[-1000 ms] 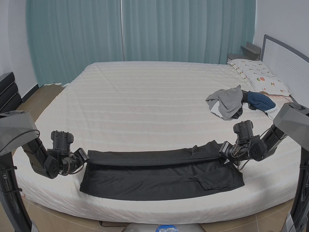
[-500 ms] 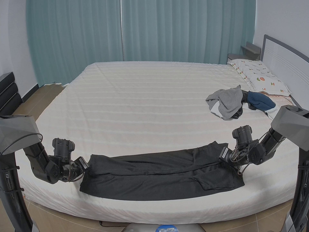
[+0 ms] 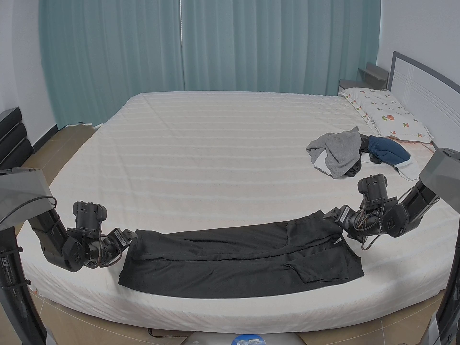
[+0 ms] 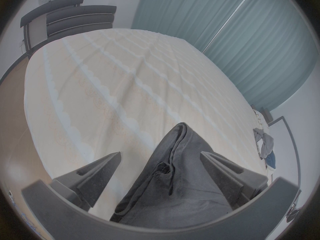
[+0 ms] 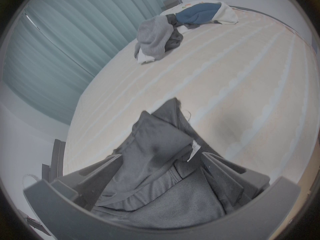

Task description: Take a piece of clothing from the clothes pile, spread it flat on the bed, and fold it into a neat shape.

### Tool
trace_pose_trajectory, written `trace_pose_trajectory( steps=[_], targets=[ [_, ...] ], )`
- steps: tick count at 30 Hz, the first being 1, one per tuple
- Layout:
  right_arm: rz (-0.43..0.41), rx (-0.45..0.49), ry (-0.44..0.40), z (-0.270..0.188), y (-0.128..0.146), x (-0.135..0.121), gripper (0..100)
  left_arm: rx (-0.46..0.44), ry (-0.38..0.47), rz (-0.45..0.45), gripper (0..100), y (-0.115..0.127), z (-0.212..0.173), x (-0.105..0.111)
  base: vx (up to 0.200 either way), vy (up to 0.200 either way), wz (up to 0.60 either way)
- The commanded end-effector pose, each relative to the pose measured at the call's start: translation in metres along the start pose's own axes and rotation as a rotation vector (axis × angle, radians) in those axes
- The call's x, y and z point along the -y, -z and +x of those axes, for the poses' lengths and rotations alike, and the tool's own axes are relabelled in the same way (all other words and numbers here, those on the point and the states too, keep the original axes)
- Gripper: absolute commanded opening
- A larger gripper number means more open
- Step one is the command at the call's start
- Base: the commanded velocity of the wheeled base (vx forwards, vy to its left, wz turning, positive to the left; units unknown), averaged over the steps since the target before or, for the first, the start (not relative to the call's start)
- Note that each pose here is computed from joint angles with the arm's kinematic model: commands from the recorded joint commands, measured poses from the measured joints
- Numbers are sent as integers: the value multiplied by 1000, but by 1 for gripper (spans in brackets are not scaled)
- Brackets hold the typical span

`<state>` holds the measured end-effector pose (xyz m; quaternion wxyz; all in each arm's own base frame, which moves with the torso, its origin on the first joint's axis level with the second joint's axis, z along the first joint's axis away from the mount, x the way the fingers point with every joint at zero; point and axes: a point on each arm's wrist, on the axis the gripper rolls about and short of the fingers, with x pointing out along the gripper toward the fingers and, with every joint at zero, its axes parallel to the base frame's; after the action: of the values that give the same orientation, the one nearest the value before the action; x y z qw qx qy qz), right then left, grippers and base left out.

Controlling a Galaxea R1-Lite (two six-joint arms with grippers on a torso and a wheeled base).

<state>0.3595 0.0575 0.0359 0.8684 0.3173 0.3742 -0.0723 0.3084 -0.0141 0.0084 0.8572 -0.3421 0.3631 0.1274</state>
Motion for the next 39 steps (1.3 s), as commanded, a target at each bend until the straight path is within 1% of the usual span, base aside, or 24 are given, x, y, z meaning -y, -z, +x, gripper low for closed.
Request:
trace_pose_trajectory(
  steps=[1,4,6,9,13,18,22,23,32,35,39],
  targets=[
    [26,14,2,-7,-6,5,100,-14,44,-47,100,-2,-3,5,0,0,0],
    [56,-14,-14,-8,-6,10,100,-58,75,-87,100,1,-3,5,0,0,0],
    [85,-40,-30,-9,-5,12,100,-83,84,-97,100,3,-2,5,0,0,0],
    [119,-44,-40,-8,-7,17,100,-91,89,-96,100,4,0,5,0,0,0],
    [130,-38,-62,-6,-5,22,100,-109,88,-77,100,11,7,7,0,0,0],
    [147,-48,-96,-7,1,26,100,-106,94,-72,100,12,14,9,0,0,0],
    [150,-43,-105,-7,2,29,100,-103,90,-69,100,12,21,10,0,0,0],
    [152,-40,-105,-7,1,30,100,-103,90,-67,0,11,22,10,0,0,0],
    [160,-44,-90,-5,2,35,100,-97,74,-60,0,10,19,4,0,0,0],
    [160,-49,-84,-5,3,37,100,-85,62,-67,0,5,11,-2,0,0,0],
    [161,-56,-80,-5,5,38,100,-74,46,-34,0,2,4,-11,0,0,0]
  ],
)
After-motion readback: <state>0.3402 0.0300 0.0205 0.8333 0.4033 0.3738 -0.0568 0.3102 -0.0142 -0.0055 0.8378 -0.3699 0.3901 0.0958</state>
